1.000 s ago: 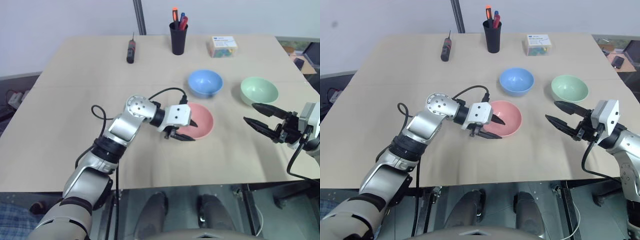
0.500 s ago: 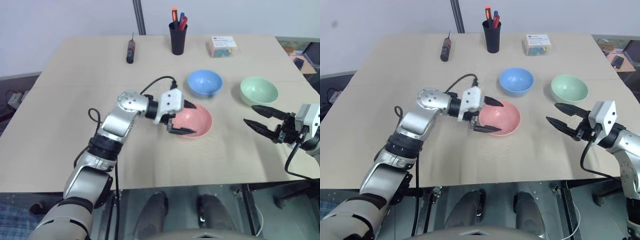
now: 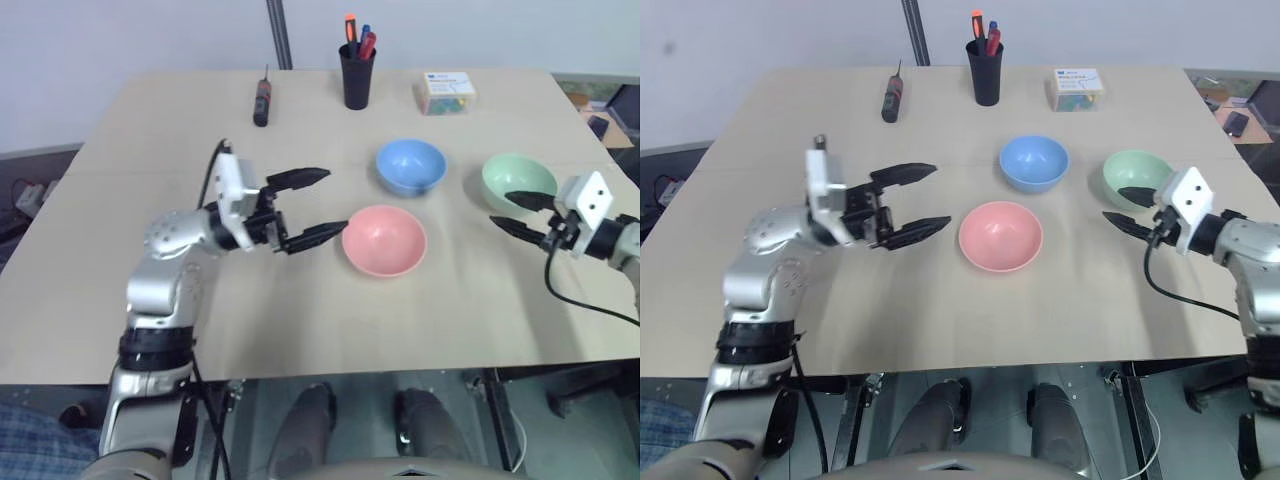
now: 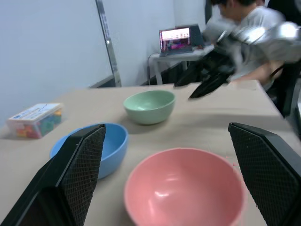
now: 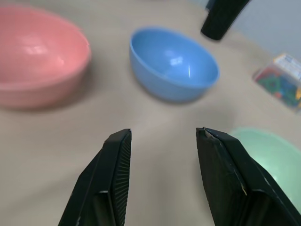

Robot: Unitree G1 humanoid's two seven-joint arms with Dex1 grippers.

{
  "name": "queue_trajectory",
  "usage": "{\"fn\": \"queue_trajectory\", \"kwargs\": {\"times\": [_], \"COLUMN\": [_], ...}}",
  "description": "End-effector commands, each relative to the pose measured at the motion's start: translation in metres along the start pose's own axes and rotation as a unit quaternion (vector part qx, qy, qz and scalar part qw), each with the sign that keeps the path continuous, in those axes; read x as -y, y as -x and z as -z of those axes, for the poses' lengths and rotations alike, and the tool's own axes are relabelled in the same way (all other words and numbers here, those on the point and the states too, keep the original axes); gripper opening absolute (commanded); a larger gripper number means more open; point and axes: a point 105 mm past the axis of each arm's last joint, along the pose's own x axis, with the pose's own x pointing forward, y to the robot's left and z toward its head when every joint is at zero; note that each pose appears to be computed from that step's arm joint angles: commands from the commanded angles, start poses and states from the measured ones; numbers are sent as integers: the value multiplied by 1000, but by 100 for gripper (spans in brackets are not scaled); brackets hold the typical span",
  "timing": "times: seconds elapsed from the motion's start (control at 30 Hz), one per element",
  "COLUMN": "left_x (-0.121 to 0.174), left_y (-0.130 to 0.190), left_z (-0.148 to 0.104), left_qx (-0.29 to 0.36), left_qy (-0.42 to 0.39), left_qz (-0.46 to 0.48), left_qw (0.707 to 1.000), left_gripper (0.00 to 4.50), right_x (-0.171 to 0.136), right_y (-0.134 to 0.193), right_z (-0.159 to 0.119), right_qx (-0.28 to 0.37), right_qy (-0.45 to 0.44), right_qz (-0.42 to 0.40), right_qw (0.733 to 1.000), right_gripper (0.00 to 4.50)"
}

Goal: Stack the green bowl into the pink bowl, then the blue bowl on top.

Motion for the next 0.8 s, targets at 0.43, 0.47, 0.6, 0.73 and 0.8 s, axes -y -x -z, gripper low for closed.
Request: {"fn": "queue_trajectory", "kwargs": {"times": [0.43,0.47,0.6,0.73,0.8], "left_x": [7,7,9,10,10], "left_y": [36,37,41,43,44], "left_z": [-11,-9,-5,-2,-2], "left_qx": [15,14,10,6,3], "left_qy": [0,2,9,13,13], "left_qz": [-86,-87,-90,-89,-88], "left_qw": [996,996,996,996,996], "left_gripper": [443,443,450,450,450], "right_x": [47,46,44,44,44], "right_y": [-43,-45,-51,-55,-55], "right_z": [27,28,35,32,32], "right_qx": [-128,-134,-154,-148,-147], "right_qy": [71,71,75,79,80], "right_qz": [4,0,-4,-7,-7], "right_qw": [989,988,985,986,986], "right_gripper": [230,230,205,81,4]}}
